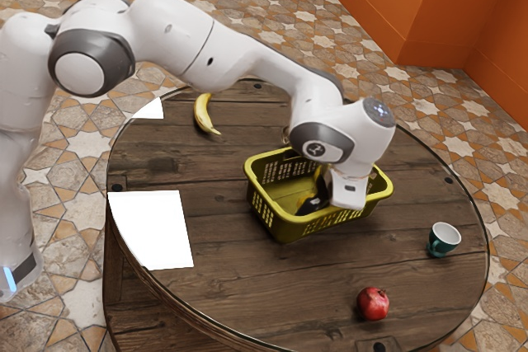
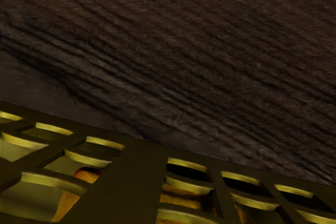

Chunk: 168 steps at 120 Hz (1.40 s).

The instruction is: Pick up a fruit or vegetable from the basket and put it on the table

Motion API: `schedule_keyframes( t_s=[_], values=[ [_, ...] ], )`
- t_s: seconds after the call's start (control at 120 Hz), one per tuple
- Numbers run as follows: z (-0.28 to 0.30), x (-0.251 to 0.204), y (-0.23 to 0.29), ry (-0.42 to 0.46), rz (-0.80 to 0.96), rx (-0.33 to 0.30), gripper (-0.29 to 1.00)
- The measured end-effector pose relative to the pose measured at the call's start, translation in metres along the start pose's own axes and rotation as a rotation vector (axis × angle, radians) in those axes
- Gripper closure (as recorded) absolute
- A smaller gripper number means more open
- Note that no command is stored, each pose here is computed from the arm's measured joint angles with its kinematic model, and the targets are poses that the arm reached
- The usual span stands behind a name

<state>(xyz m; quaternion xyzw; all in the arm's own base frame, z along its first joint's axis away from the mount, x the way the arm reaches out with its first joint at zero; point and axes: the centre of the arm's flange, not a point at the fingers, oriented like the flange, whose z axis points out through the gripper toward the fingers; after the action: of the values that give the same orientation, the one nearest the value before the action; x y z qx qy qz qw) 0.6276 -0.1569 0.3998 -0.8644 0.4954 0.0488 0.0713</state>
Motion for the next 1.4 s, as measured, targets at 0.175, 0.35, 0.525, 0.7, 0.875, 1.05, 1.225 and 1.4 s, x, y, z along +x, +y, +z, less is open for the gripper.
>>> schedule_keyframes(
  t_s=[0.175, 0.35, 0.525, 0.7, 0.875, 1.05, 1.225, 1.4],
  values=[
    [-0.005, -0.002, -0.001, 0.006, -0.012, 0.013, 0.25],
    [-0.019, -0.010, -0.004, 0.024, -0.036, 0.021, 0.32],
    [-0.036, -0.021, -0.005, 0.035, -0.053, 0.021, 0.33],
    [-0.082, -0.043, -0.006, 0.081, -0.077, 0.056, 0.35],
    [-0.136, -0.067, 0.008, 0.116, -0.085, 0.081, 0.35],
    [-0.157, -0.051, 0.044, 0.115, -0.023, 0.075, 0.35],
    [-0.167, 0.009, 0.126, 0.107, 0.146, 0.069, 0.35],
    [-0.168, 0.034, 0.173, 0.092, 0.234, 0.063, 0.35]
  ],
)
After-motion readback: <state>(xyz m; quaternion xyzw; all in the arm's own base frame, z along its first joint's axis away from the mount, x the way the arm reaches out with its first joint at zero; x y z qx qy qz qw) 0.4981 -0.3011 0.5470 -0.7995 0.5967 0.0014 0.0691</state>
